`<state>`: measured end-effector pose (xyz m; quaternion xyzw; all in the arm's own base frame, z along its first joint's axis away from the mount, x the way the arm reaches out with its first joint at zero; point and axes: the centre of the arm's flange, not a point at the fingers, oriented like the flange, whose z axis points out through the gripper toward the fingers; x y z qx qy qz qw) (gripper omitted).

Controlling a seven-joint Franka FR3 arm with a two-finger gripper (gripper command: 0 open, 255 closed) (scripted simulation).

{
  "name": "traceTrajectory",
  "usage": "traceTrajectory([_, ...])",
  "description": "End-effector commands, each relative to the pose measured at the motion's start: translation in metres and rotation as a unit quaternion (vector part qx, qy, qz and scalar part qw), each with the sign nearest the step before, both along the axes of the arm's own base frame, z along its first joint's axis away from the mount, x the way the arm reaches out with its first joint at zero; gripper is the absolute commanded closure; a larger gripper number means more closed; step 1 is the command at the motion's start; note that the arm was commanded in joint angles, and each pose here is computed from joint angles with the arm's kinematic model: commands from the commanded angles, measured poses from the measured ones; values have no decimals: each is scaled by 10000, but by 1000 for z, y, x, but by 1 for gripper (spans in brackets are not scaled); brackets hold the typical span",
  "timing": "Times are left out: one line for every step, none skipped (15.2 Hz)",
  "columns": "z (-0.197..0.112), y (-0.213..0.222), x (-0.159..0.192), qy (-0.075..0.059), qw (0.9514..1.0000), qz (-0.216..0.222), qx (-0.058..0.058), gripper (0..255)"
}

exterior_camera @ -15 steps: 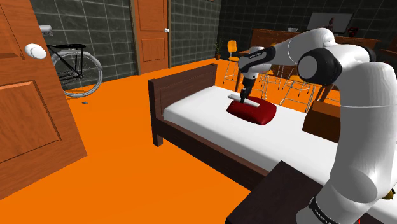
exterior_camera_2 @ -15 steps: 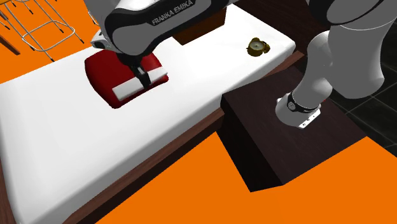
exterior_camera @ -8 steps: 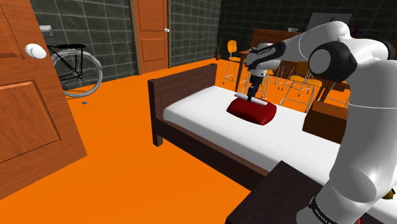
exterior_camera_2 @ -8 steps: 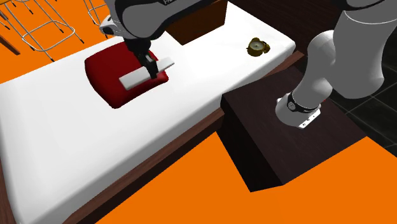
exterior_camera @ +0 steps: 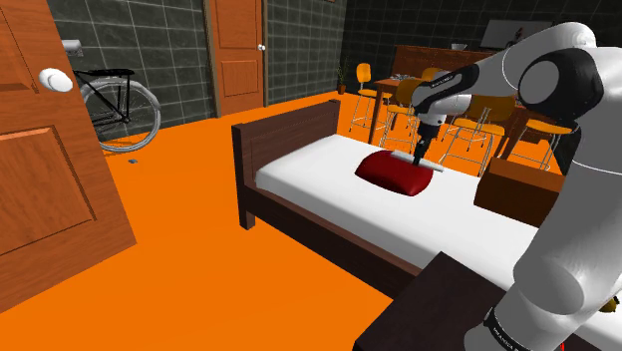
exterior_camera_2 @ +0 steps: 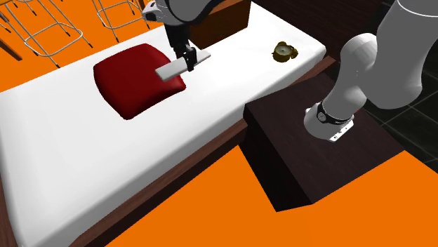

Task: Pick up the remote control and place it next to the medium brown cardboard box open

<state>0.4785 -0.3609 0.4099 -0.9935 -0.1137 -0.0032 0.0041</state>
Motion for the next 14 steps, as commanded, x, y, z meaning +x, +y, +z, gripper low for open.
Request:
traceTrajectory([0, -12, -26, -2, 10000, 4, 3, 255])
traceTrajectory([0, -17, -38, -2, 10000, 4, 3, 255])
traceTrajectory([0, -22, -51, -2, 10000, 4, 3, 255])
traceTrajectory([0, -28, -63, -2, 10000, 4, 3, 255])
traceTrajectory([0, -33, -75, -2, 10000, 4, 3, 255])
traceTrajectory([0, -39, -87, -2, 10000, 4, 3, 255])
traceTrajectory([0, -44, -99, -2, 10000, 4, 3, 255])
traceTrajectory([0, -50, -111, -2, 10000, 4, 3, 255])
traceTrajectory([0, -55, -123, -2, 10000, 4, 3, 255])
traceTrajectory([1, -60, -135, -2, 10000, 4, 3, 255])
traceTrajectory([1, -66, -147, -2, 10000, 4, 3, 255])
traceTrajectory([1, -71, -159, -2, 10000, 4, 3, 255])
traceTrajectory([1, -77, -171, -2, 10000, 4, 3, 255])
traceTrajectory([1, -82, -183, -2, 10000, 4, 3, 255])
